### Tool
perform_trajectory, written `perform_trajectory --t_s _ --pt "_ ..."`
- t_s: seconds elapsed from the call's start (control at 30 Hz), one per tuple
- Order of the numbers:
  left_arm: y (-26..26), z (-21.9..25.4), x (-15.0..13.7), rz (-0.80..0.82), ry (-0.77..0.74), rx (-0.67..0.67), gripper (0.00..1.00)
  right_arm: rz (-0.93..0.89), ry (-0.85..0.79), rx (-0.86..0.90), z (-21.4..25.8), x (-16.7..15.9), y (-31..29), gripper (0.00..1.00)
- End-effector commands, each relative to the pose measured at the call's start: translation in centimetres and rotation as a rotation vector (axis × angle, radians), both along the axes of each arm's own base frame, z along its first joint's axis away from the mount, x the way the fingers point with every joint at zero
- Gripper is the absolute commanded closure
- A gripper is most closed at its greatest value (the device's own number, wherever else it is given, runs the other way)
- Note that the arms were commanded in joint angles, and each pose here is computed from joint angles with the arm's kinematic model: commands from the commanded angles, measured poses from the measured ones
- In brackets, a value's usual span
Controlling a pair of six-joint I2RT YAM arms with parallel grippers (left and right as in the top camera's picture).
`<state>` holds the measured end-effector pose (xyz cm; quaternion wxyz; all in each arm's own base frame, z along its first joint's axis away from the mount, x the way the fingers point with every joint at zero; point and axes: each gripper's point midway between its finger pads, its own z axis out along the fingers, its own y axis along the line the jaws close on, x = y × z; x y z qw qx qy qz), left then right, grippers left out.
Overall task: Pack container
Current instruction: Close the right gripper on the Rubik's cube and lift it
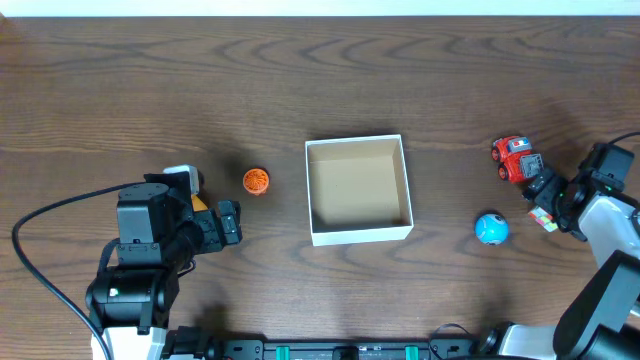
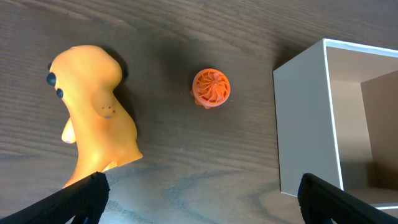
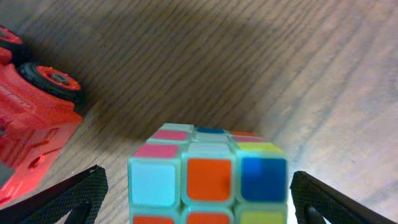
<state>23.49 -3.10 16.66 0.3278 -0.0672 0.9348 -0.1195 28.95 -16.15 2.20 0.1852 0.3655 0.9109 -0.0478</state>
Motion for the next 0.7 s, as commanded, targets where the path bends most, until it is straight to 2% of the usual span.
perform_trajectory --t_s 0.0,0.13,0.3,0.43,0.67 --pt "-0.22 0.99 0.21 -0.002 -0.021 -0.012 0.02 0.007 0.026 0.028 -1.25 -0.41 0.31 0.03" --pt "-0.22 0.99 0.22 -0.002 -0.021 -0.012 0.02 0.007 0.025 0.029 -1.36 -0.33 0.28 0.05" --pt "-0.22 0.99 0.21 -0.002 -0.021 -0.012 0.02 0.001 0.017 0.042 -1.36 -0.22 0.45 0.23" --pt "-0.22 0.99 0.22 -0.002 -0.021 -0.012 0.02 0.007 0.009 0.056 -1.37 -0.08 0.72 0.31" --pt "-0.22 0.99 0.22 -0.002 -0.021 -0.012 0.02 0.013 0.005 0.074 -1.4 -0.02 1.05 0.53"
